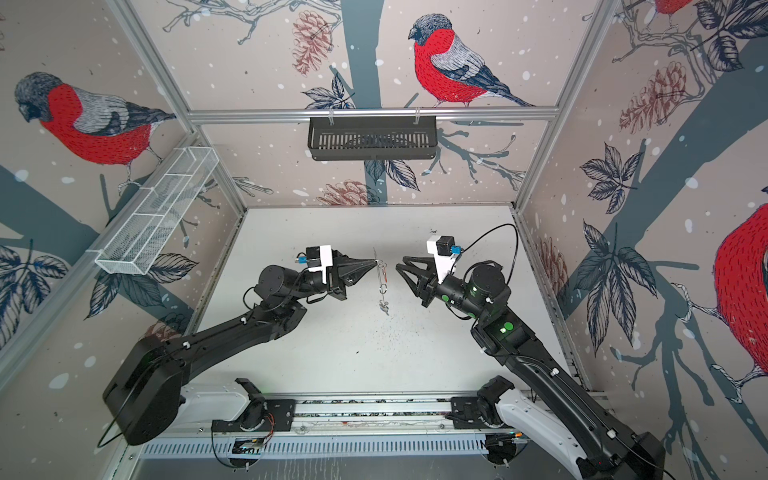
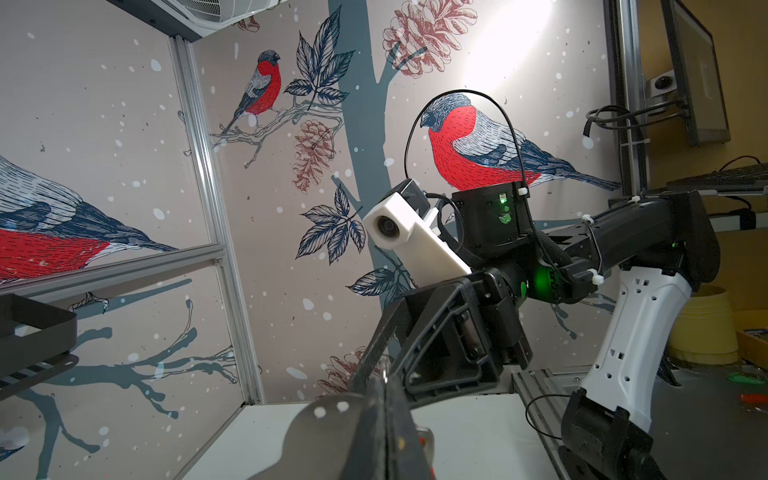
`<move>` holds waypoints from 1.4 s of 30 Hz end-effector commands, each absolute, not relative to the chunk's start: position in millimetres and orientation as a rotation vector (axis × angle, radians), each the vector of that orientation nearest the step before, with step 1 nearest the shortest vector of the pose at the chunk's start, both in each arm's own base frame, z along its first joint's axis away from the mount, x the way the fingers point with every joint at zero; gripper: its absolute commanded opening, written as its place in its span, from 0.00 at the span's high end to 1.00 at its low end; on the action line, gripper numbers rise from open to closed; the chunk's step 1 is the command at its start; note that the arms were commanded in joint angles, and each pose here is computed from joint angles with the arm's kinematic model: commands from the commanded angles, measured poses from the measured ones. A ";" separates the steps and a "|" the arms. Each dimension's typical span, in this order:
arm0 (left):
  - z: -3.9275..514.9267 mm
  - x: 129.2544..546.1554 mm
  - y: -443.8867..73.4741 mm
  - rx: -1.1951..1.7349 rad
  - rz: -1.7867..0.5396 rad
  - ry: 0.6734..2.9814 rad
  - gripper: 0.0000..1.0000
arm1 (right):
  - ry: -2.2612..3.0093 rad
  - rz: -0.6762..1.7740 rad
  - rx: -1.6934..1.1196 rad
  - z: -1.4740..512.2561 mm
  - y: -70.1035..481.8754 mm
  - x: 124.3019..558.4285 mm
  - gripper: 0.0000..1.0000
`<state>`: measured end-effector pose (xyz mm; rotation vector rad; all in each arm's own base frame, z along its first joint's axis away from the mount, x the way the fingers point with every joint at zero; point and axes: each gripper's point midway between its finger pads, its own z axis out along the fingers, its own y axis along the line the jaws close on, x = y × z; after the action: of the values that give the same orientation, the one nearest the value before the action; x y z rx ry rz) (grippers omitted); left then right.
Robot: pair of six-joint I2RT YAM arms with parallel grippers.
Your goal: Put the keys on the keyring
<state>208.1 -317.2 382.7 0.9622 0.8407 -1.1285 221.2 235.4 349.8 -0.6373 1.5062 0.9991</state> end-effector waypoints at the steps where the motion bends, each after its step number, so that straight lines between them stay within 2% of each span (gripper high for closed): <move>1: 390.7 204.1 -312.2 0.948 -1.131 0.812 1.00 | 1.409 0.998 -0.742 364.5 242.0 209.2 0.83; 5: 389.2 203.9 -312.1 0.947 -1.135 0.822 1.00 | 1.348 1.017 -0.823 369.9 249.3 196.6 0.84; 7: 388.9 203.2 -312.5 0.950 -1.144 0.824 1.00 | 1.334 1.014 -0.832 372.6 250.8 195.2 0.74; 9: 387.7 202.4 -313.6 0.959 -1.156 0.827 1.00 | 1.324 1.014 -0.848 374.0 253.5 193.7 0.68; 17: 386.9 198.6 -315.4 0.978 -1.187 0.824 1.00 | 1.310 1.017 -0.873 374.8 260.8 192.8 0.68; 24: 386.4 193.9 -315.4 0.992 -1.220 0.811 1.00 | 1.317 1.019 -0.877 373.4 264.3 195.8 0.78; 33: 387.0 192.7 -314.8 0.989 -1.232 0.801 1.00 | 1.310 1.038 -0.918 370.0 269.0 188.4 0.99; 42: 388.2 189.5 -314.6 0.995 -1.250 0.785 1.00 | 1.315 1.048 -0.950 366.8 273.1 185.4 1.00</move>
<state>197.7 -319.1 377.3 0.9865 0.8616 -1.2517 189.2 271.2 360.6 -0.9298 1.3473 1.0410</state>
